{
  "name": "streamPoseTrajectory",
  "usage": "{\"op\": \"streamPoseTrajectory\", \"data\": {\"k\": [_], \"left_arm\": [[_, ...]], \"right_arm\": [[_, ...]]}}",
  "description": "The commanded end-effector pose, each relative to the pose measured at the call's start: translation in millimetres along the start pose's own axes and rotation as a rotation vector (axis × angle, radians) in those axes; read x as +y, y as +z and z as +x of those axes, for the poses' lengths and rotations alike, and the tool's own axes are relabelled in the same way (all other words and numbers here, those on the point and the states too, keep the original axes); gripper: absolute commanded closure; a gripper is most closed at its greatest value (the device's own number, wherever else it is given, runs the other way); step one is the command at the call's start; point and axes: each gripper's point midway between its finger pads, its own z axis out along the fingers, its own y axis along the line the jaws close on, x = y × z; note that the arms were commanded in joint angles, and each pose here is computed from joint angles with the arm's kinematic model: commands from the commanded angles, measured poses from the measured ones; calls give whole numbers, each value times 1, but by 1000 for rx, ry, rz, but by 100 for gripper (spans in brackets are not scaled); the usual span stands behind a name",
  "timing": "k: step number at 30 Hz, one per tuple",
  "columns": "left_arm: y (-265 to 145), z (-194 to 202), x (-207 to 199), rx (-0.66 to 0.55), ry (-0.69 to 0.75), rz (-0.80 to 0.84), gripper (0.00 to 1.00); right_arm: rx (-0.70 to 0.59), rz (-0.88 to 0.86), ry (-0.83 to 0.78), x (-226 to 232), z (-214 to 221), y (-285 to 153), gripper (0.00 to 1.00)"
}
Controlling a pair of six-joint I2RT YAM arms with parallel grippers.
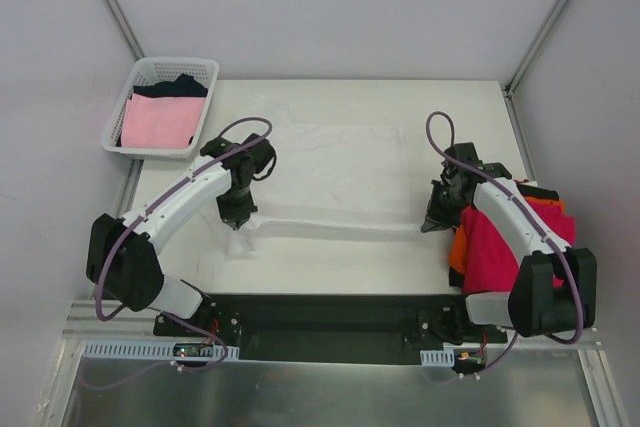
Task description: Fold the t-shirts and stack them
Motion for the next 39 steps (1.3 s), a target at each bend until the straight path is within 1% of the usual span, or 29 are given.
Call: {"op": "streamPoseTrajectory", "data": {"k": [1,8,16,18,21,22,24,25,29,33,39], "left_arm": [[12,-14,8,23,73,-15,100],[16,-43,-13,47,150,9,100],[29,-75,-33,80,223,11,100],[27,-90,-36,64,223,26,100],[35,-107,-39,74,218,35,100],[42,-109,-41,93,221,30,100],[46,-120,-42,93,223,34,100],[55,-121,-42,114,228,26,100],[64,-135,-49,114,247,39,100],[73,-143,-51,123,259,44,100],[90,-152,-50,155,209,68,100]], "right_arm": [[-29,1,-6,-1,-24,-7,99],[-57,-16,37,9,-53,-7,99],[-46,-12,60,20,-84,6,99],[-48,-11,63,22,-92,8,99],[-28,-7,73,25,-103,19,99],[-38,-16,72,29,-111,19,99],[-11,-19,78,32,-115,30,99],[-9,-23,78,34,-119,33,99],[-7,-31,80,41,-137,43,99],[13,-23,86,42,-146,57,99],[13,-20,97,44,-155,64,99]]}}
